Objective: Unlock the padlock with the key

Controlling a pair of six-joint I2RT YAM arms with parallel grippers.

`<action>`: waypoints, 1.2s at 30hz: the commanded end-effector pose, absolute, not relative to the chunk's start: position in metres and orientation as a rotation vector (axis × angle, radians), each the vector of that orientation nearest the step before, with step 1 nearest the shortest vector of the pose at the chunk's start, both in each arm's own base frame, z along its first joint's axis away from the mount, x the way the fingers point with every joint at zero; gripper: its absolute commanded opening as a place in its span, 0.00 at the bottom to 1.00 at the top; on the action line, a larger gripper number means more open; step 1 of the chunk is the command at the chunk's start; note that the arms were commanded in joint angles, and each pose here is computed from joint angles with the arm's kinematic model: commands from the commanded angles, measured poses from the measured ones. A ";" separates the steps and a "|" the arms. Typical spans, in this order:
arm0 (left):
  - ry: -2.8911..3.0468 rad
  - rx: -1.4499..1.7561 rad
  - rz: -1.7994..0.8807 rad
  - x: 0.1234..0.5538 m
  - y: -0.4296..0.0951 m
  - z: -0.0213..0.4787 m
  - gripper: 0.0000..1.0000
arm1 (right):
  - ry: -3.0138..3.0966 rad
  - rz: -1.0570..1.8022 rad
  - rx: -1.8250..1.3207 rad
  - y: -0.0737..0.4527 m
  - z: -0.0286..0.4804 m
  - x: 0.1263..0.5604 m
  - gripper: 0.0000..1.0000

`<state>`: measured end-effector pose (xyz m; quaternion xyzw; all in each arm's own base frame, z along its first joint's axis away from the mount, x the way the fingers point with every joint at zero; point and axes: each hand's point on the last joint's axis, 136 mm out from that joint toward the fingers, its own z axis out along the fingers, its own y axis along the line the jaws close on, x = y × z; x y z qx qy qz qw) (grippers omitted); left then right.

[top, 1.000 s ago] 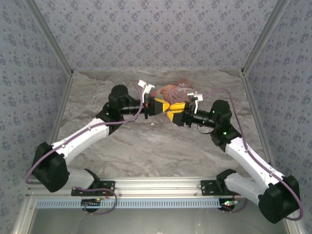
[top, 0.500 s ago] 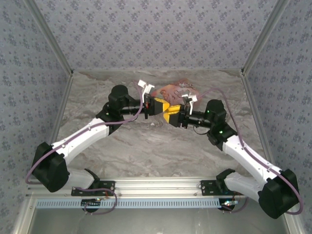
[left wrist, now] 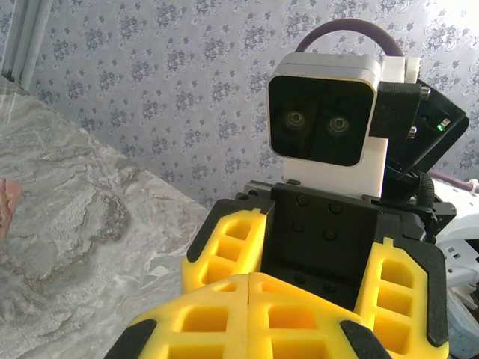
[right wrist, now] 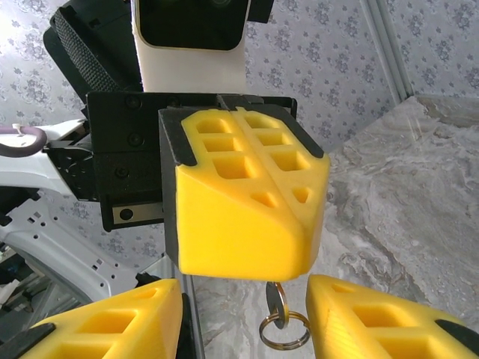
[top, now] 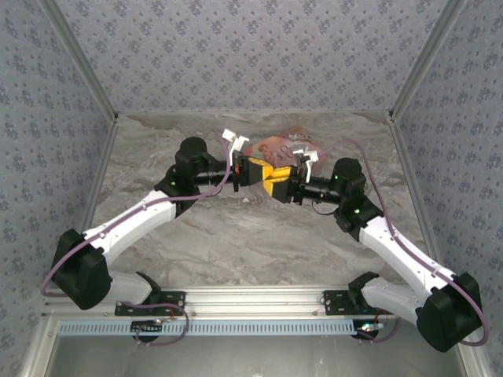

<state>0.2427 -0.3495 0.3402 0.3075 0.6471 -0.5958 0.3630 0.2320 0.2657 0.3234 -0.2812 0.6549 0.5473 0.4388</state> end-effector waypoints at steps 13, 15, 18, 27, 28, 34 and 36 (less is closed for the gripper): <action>1.637 0.805 -1.505 0.242 -0.346 0.344 0.00 | 1.631 1.341 -0.709 0.256 0.333 0.219 0.51; 1.637 0.804 -1.503 0.242 -0.346 0.344 0.00 | 1.630 1.346 -0.711 0.258 0.333 0.220 0.51; 1.637 0.804 -1.502 0.242 -0.346 0.344 0.00 | 1.625 1.360 -0.720 0.262 0.334 0.221 0.51; 1.641 0.803 -1.503 0.242 -0.346 0.342 0.00 | 1.611 1.367 -0.733 0.268 0.338 0.226 0.48; 1.641 0.803 -1.503 0.242 -0.346 0.342 0.00 | 1.607 1.365 -0.733 0.268 0.339 0.226 0.47; 1.643 0.805 -1.501 0.242 -0.346 0.341 0.00 | 1.603 1.366 -0.734 0.269 0.341 0.228 0.43; 1.644 0.806 -1.500 0.242 -0.346 0.341 0.00 | 1.605 1.369 -0.736 0.270 0.341 0.228 0.40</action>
